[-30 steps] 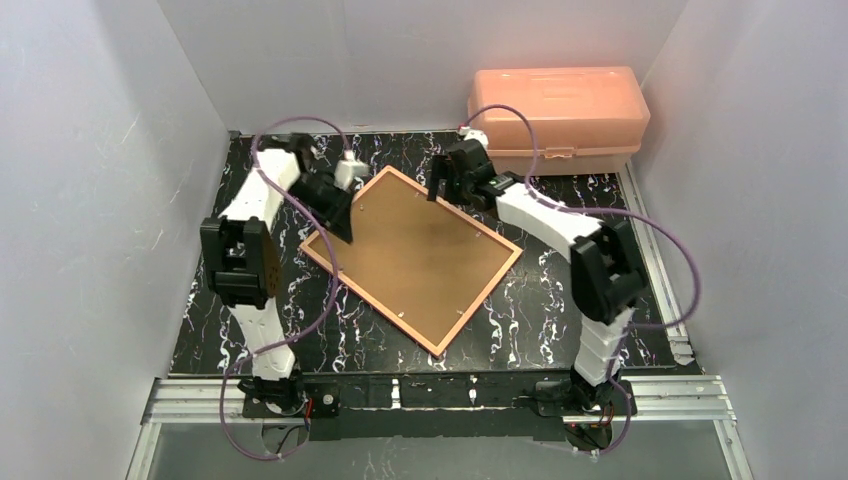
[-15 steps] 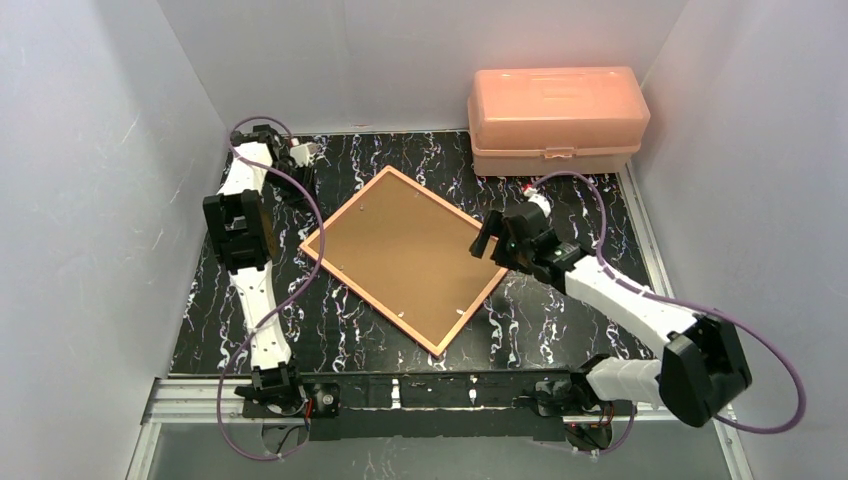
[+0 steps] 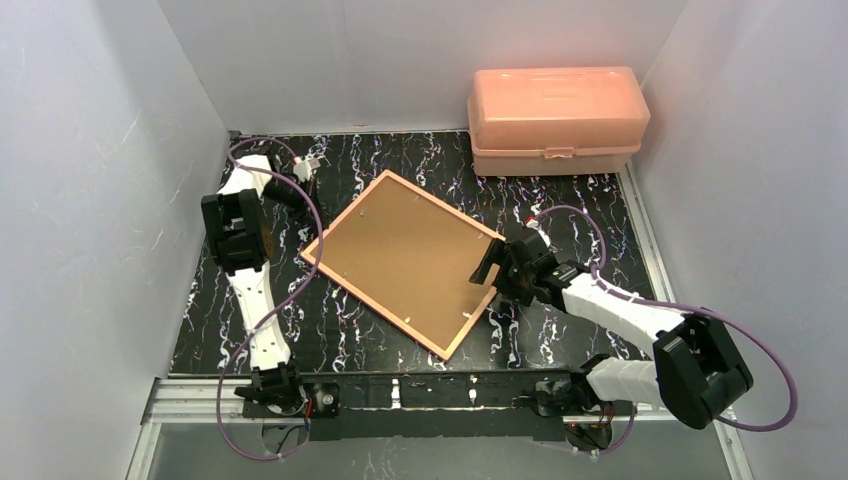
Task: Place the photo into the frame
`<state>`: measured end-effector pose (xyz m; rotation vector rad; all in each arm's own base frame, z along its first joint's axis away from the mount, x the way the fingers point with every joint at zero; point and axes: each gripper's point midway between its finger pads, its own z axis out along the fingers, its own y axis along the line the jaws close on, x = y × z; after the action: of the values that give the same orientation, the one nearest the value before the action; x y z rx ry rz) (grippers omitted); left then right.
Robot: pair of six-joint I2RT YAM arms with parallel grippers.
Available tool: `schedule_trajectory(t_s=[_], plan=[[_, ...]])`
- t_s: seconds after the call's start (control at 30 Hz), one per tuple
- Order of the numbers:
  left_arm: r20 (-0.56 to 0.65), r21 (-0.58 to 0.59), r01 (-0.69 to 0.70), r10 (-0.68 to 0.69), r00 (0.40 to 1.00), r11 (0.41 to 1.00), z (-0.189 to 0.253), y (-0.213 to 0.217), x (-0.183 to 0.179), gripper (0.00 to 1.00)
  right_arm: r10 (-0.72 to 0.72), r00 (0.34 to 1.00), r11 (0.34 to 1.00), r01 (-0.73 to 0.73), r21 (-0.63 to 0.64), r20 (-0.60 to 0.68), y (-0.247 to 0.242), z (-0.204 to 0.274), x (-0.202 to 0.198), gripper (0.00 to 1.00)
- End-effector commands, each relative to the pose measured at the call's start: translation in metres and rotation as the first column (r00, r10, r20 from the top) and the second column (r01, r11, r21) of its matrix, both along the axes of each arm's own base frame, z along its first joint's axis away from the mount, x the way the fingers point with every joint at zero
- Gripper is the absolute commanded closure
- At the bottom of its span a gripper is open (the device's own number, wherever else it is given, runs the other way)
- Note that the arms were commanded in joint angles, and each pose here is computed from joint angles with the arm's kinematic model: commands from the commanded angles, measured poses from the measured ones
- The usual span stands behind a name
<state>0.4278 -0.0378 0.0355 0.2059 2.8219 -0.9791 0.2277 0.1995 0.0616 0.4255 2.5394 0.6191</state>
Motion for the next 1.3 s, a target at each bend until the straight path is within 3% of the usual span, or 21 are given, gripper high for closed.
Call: schedule_trajectory(t_s=[0.0, 0.27, 0.43, 0.6, 0.77, 0.87, 0.97, 1.1, 1.27], plan=[[-0.066, -0.024, 0.066, -0.068, 0.996, 0.998, 0.004, -0.007, -0.046, 0.97, -0.014, 0.999, 1.0, 0.013, 0.015, 0.042, 0.003, 0.007, 0.019, 0.01], [-0.119, -0.067, 0.14, -0.147, 0.982, 0.988, 0.006, -0.016, -0.115, 0.97, -0.051, 0.997, 0.996, 0.055, -0.065, 0.064, -0.03, 0.005, 0.05, 0.01], [-0.135, -0.117, 0.19, -0.206, 0.969, 0.975, 0.012, -0.031, -0.152, 0.97, -0.064, 0.994, 0.996, 0.069, -0.049, 0.09, -0.047, 0.018, 0.074, 0.01], [-0.192, -0.196, 0.183, -0.221, 0.956, 0.963, 0.01, -0.049, -0.169, 0.96, -0.066, 0.995, 0.998, 0.066, -0.002, 0.071, -0.051, 0.016, 0.095, 0.01], [-0.205, -0.219, 0.203, -0.248, 0.947, 0.954, 0.01, -0.064, -0.185, 0.96, -0.091, 0.987, 0.985, 0.109, -0.135, 0.133, -0.073, 0.04, 0.123, 0.01], [-0.195, -0.231, 0.193, -0.24, 0.951, 0.954, 0.018, -0.068, -0.19, 0.95, -0.101, 0.971, 0.981, 0.134, -0.142, 0.218, -0.078, 0.073, 0.133, 0.01], [-0.152, -0.184, 0.198, -0.227, 0.962, 0.963, 0.029, -0.063, -0.182, 0.92, -0.064, 0.956, 0.993, 0.089, -0.076, 0.285, -0.055, 0.098, 0.133, 0.01], [-0.102, -0.102, 0.14, -0.151, 0.983, 0.985, 0.04, -0.051, -0.152, 0.89, 0.097, 0.949, 0.995, -0.094, -0.026, 0.299, 0.011, 0.103, 0.129, 0.01], [-0.101, -0.098, 0.052, -0.062, 0.993, 0.994, 0.038, -0.054, -0.115, 0.87, 0.343, 0.892, 0.93, -0.367, 0.028, 0.293, 0.12, 0.101, 0.116, 0.02]])
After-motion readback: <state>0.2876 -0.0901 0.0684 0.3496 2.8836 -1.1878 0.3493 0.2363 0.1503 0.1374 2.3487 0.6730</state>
